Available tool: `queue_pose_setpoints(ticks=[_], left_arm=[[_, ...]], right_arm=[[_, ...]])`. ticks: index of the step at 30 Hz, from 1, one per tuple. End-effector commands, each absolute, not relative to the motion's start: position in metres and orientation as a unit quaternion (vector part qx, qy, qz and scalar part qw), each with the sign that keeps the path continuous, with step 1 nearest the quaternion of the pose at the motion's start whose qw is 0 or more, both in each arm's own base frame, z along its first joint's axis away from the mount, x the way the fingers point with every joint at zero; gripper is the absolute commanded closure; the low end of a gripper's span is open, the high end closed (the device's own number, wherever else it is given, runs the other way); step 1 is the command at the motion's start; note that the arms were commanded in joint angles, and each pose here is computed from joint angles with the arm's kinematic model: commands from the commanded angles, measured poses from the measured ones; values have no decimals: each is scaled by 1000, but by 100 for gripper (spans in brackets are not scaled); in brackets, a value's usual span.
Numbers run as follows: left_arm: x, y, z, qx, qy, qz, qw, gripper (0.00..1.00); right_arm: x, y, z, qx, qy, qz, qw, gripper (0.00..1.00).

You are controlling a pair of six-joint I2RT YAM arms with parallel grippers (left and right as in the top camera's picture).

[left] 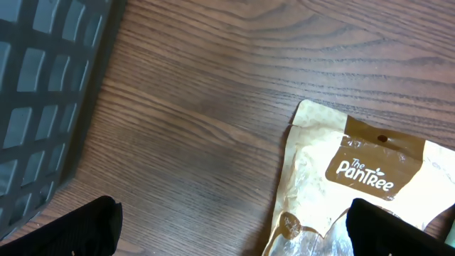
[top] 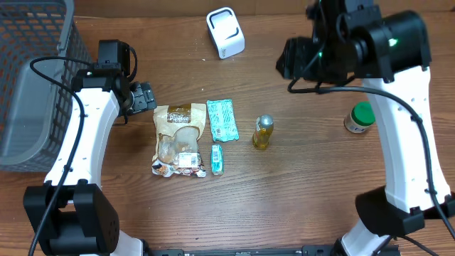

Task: Scan the item barcode
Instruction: 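Move the right gripper down over the yellow oil bottle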

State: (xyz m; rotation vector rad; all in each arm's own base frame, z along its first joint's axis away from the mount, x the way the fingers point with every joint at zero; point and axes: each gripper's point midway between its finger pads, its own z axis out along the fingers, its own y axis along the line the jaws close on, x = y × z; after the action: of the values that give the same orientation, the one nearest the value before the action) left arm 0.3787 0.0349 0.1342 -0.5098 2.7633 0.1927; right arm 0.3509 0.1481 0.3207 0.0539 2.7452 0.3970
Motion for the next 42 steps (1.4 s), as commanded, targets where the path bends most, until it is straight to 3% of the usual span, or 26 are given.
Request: queue_pose_setpoints(ticks=[1,11,23,30,34,42], left_arm=[[383,35,141,-170,968,68,173,1],[383,35,141,-170,968,68,173,1],[383,35,141,-170,968,68,173,0],[383,35,141,-170,968,68,173,0],[383,35,141,-170,968,68,173,0],[383,35,141,-170,968,68,173,1]], right_arm=[[345,161,269,14,987,124,100,30],[330,168,188,43,997,-12,68,7],[321,181,118,36,999,9,27,6],[331,187,117,6,999,19,49,8],[332,187,117,6,998,20,50,17],[333,187,114,7,999,16,50,22]])
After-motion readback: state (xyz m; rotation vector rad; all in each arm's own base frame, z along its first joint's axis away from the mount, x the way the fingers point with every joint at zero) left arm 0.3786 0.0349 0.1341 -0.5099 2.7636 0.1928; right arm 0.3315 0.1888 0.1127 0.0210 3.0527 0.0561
